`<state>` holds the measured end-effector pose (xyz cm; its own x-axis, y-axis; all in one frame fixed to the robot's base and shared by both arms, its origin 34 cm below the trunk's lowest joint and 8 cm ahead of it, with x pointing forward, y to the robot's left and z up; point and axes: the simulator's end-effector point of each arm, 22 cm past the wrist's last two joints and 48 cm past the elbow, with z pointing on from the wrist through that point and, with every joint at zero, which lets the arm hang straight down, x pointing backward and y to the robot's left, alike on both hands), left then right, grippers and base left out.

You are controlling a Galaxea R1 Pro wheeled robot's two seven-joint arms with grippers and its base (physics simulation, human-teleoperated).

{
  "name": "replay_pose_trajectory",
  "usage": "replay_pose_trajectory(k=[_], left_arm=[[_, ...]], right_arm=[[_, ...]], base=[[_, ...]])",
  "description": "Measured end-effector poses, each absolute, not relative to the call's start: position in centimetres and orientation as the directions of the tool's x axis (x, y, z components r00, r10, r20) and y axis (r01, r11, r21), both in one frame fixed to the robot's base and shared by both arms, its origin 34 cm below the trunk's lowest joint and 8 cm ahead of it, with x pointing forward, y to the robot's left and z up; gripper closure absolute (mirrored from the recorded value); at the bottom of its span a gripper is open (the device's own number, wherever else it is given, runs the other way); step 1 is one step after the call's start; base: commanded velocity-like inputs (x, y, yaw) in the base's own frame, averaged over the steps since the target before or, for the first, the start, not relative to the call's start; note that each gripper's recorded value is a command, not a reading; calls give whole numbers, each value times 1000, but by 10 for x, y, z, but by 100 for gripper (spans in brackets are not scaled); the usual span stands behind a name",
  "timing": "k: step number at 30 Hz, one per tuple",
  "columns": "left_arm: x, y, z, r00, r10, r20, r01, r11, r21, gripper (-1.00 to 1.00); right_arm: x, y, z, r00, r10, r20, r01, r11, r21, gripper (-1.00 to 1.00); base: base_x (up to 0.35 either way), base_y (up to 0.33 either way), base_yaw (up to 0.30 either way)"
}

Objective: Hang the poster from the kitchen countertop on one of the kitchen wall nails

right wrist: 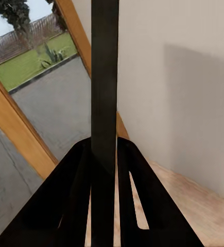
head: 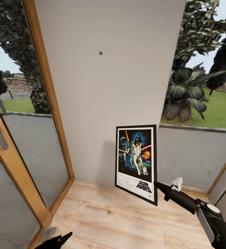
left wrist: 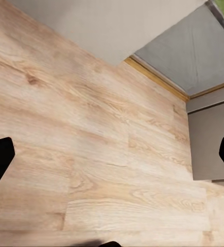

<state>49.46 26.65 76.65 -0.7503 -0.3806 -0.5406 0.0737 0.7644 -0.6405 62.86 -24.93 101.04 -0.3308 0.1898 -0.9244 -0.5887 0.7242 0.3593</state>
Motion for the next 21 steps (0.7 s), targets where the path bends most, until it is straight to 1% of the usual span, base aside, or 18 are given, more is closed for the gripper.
replay_pose_trajectory(k=[4, 10, 14, 21], left_arm=[[495, 266, 766, -750, -381, -541, 73, 764, -641, -100], [495, 267, 767, -750, -381, -541, 73, 764, -640, -100], [495, 266, 767, -750, -380, -542, 74, 765, -640, -100], [495, 267, 767, -750, -379, -543, 76, 766, -639, -100]], right_arm=[[628, -249, 1010, -331, 190, -924, -589, 724, 359, 100], [628, -249, 1011, -330, 190, -925, -589, 724, 359, 100], [629, -249, 1011, -329, 189, -925, -590, 724, 358, 100], [629, -249, 1011, -329, 189, -925, -590, 724, 358, 100]], base=[[175, 323, -223], [178, 303, -281], [54, 87, -257], [7, 11, -68]])
